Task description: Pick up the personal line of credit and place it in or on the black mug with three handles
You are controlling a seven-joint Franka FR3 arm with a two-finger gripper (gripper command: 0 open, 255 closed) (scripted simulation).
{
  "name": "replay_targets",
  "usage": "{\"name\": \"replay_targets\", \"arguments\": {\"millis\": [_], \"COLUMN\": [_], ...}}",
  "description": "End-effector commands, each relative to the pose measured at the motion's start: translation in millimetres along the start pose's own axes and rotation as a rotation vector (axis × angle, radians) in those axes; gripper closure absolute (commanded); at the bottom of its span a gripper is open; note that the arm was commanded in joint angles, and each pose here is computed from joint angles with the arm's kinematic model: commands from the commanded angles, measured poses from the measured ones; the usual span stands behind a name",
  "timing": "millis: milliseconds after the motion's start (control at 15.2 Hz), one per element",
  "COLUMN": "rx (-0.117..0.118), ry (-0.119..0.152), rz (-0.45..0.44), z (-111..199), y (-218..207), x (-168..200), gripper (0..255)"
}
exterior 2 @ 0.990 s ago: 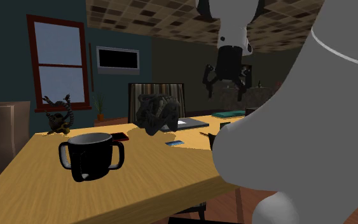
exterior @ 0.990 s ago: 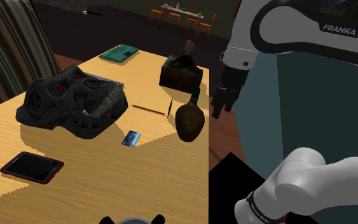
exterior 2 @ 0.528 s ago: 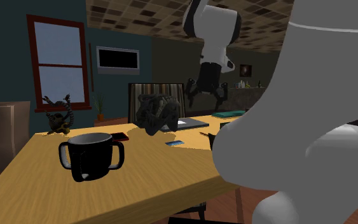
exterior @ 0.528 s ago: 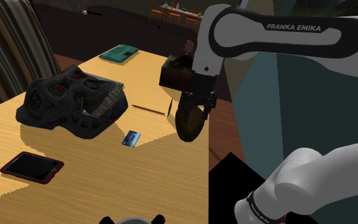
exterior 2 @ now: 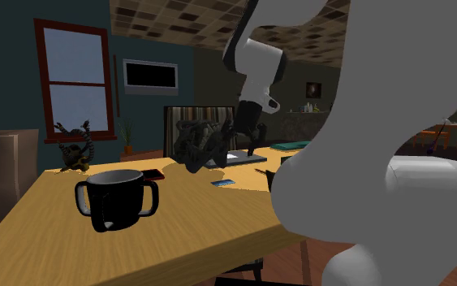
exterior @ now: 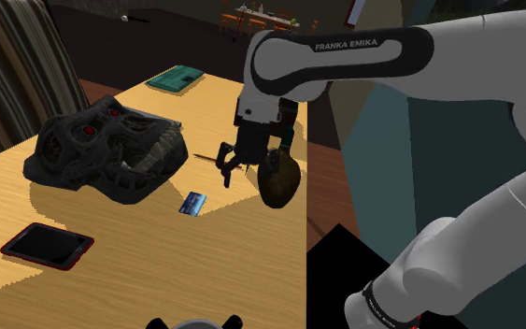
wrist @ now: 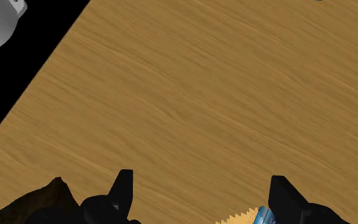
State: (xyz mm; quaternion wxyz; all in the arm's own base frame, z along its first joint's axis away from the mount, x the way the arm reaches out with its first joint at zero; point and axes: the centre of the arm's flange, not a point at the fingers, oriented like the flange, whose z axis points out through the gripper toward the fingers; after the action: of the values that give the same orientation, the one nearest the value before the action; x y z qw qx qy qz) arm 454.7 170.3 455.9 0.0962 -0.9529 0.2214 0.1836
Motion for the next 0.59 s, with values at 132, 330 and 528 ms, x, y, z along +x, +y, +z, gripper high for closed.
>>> {"name": "replay_targets", "arguments": {"millis": [132,330,528], "rx": [0.037,0.064,0.092], "ry": [-0.049,-0.086,-0.122], "rz": [0.138,0.239,0.339], "z": [19,36,53], "y": [-31,-51,-69], "x": [39,70,101], "gripper": [0,0,0]}}
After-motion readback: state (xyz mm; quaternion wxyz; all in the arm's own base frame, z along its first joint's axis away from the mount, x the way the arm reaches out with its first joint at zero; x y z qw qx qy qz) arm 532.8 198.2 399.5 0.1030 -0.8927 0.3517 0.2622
